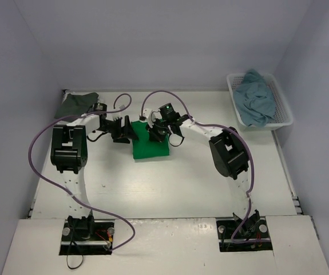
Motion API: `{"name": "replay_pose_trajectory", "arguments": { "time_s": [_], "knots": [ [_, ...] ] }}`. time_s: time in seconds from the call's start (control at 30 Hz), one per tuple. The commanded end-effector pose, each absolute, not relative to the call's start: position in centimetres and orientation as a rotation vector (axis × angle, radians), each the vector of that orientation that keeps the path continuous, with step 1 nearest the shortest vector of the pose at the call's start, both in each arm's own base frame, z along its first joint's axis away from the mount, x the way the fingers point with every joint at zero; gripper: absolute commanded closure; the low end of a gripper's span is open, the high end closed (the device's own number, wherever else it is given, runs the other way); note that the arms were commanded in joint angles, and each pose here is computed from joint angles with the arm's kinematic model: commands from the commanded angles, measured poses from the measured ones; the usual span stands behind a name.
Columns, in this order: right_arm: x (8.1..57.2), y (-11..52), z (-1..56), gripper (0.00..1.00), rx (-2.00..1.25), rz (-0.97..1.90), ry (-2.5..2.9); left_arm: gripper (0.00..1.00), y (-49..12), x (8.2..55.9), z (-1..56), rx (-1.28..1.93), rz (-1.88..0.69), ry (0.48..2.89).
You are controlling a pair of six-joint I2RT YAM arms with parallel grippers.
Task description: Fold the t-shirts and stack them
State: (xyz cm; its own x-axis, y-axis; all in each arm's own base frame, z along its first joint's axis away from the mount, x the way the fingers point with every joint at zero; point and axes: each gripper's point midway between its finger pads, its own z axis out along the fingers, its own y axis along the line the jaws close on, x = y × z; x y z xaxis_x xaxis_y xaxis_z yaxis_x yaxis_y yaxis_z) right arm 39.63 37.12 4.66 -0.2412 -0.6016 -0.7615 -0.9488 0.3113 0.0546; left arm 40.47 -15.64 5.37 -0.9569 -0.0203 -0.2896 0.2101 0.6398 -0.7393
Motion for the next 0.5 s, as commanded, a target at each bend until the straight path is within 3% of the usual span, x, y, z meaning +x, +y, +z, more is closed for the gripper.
{"name": "replay_pose_trajectory", "arguments": {
  "time_s": [0.0, 0.47],
  "knots": [
    [40.3, 38.4, 6.8, 1.0, -1.373, 0.704, 1.866, 0.33, -15.7, 40.5, 3.6, 0.114, -1.242, 2.605],
    [40.1, 38.6, 7.3, 1.0, -1.382, 0.727, 1.848, 0.32, -17.7, 38.6, -0.1, 0.047, -1.274, 2.701]
  ]
}}
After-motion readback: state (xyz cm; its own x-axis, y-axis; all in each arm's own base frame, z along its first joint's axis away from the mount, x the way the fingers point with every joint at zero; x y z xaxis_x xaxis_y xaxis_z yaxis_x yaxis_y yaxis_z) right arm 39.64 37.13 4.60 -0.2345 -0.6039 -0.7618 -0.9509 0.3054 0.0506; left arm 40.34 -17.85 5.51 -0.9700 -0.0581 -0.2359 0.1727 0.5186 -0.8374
